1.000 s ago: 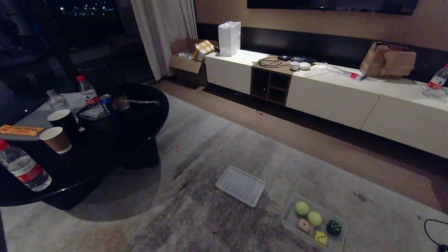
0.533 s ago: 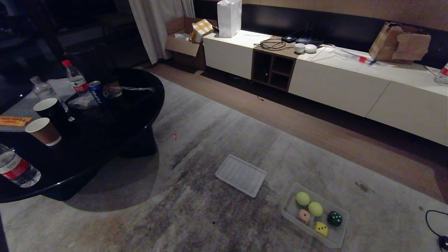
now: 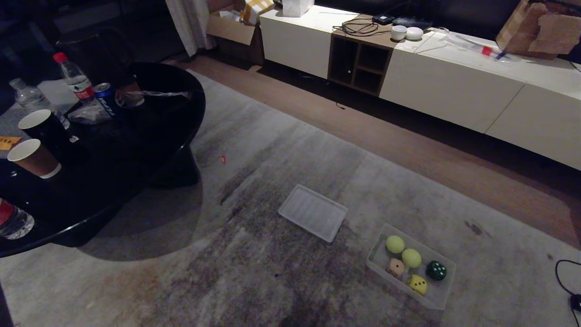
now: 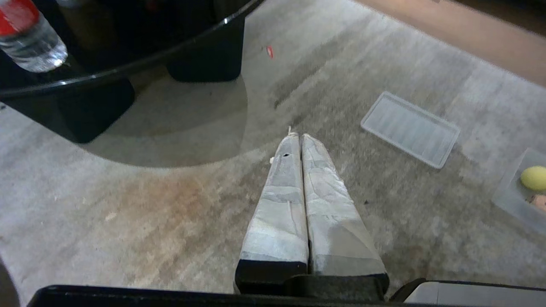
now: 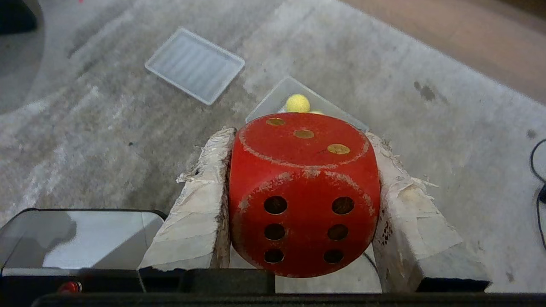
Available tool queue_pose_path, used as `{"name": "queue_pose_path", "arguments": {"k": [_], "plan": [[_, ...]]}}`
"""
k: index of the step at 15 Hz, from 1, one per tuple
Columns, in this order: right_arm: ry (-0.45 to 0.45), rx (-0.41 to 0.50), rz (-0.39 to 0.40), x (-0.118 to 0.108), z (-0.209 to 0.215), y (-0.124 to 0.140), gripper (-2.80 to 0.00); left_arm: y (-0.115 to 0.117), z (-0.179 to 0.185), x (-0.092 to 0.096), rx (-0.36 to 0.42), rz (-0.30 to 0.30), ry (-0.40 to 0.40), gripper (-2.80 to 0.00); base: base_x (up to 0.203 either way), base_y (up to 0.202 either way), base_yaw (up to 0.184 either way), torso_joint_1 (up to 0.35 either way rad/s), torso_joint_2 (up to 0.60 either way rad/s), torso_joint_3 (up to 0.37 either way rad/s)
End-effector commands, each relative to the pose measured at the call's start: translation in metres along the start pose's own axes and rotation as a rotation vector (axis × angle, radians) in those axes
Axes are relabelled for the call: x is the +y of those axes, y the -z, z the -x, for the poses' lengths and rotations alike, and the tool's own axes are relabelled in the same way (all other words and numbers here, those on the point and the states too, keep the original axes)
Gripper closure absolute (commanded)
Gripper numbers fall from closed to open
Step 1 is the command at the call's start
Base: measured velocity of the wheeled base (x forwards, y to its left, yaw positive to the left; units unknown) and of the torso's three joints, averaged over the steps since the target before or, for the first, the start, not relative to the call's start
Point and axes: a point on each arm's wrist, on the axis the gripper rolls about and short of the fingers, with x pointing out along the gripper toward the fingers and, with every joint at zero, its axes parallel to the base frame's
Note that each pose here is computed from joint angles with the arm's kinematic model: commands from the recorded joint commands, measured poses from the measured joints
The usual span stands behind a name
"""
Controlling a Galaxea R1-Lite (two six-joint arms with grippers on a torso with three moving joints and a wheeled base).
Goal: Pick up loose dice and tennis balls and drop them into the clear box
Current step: Put the toys in the box
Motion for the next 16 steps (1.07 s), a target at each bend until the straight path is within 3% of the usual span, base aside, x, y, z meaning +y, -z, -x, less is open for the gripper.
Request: {"name": "queue_pose_path", "arguments": {"k": [1,16], "plan": [[0.0,0.003,0.0,0.0,-0.0001,0.0001,0.0,0.0004,-0.0002,0.0,0.003,0.001,-0.001,0.0,0.0,0.0,0.0,0.002,0.0,-0.194],[0.0,0.003,0.0,0.0,-0.0001,0.0001,0.0,0.0004,-0.0002,0.0001,0.003,0.001,-0.002,0.0,0.0,0.0,0.0,0.002,0.0,-0.199]]}}
